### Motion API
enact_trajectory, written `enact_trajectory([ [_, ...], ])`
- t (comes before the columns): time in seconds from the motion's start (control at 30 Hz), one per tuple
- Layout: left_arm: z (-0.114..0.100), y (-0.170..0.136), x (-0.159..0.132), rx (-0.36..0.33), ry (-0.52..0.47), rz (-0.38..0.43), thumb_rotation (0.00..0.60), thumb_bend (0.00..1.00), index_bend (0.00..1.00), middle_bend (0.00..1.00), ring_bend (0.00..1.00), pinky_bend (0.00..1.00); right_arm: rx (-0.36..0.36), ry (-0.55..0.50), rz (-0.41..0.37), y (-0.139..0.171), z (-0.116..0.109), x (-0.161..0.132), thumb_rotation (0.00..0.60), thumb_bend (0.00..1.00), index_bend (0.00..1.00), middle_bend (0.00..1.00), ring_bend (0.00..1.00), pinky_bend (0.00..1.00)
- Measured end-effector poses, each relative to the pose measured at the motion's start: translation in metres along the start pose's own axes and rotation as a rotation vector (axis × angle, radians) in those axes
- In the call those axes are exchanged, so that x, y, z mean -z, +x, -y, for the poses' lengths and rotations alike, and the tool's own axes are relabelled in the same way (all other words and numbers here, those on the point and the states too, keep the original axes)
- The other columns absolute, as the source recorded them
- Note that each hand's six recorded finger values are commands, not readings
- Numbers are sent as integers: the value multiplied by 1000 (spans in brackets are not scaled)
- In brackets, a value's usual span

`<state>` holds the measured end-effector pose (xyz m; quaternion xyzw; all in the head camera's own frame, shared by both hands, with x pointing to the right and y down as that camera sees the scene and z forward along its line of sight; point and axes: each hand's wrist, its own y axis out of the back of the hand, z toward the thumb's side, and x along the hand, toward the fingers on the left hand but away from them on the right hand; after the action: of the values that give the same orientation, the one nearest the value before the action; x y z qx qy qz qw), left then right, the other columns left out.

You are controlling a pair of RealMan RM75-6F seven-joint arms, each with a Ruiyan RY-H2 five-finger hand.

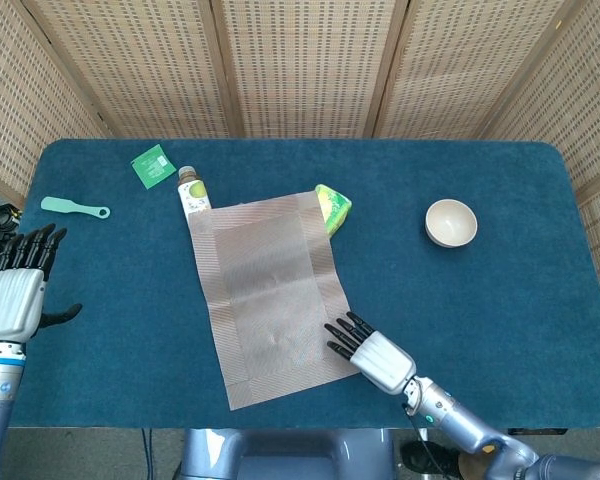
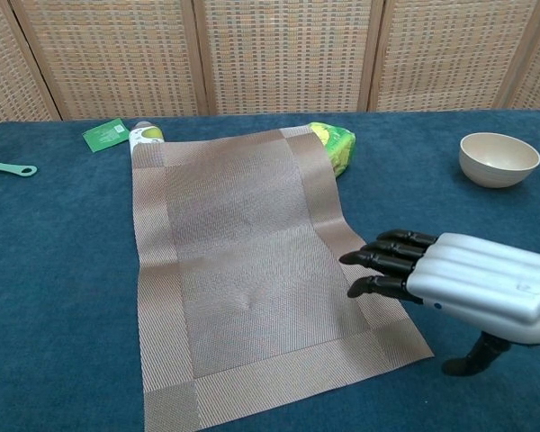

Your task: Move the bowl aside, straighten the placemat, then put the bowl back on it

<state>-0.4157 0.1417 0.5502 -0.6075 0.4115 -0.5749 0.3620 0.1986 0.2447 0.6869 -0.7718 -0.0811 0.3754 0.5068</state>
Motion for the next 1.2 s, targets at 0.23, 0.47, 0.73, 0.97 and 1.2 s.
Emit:
enact_trajectory([
  [0.23, 2, 1, -2, 8, 3, 3, 600, 0, 0, 0, 0, 0, 28, -25, -5, -10, -1, -3, 600, 0, 200, 0, 0, 0],
  [0.47, 3, 1, -3, 13, 3, 5, 600, 0, 0, 0, 0, 0, 22, -18, -2, -17, 1, -1, 600, 0, 204, 0, 0, 0],
  [0.73, 3, 1, -2, 16, -1, 4, 600, 0, 0, 0, 0, 0, 13, -13, -15, -18, 4, -6, 600, 0, 204, 0, 0, 0],
  [0.97, 4, 1, -2, 22, 0, 3, 600, 0, 0, 0, 0, 0, 7, -20, -31, -16, 5, -13, 600, 0, 203, 0, 0, 0],
  [1.2, 4, 1, -3, 26, 1, 6, 600, 0, 0, 0, 0, 0, 5, -17, -29, -21, 7, -14, 600, 0, 204, 0, 0, 0],
])
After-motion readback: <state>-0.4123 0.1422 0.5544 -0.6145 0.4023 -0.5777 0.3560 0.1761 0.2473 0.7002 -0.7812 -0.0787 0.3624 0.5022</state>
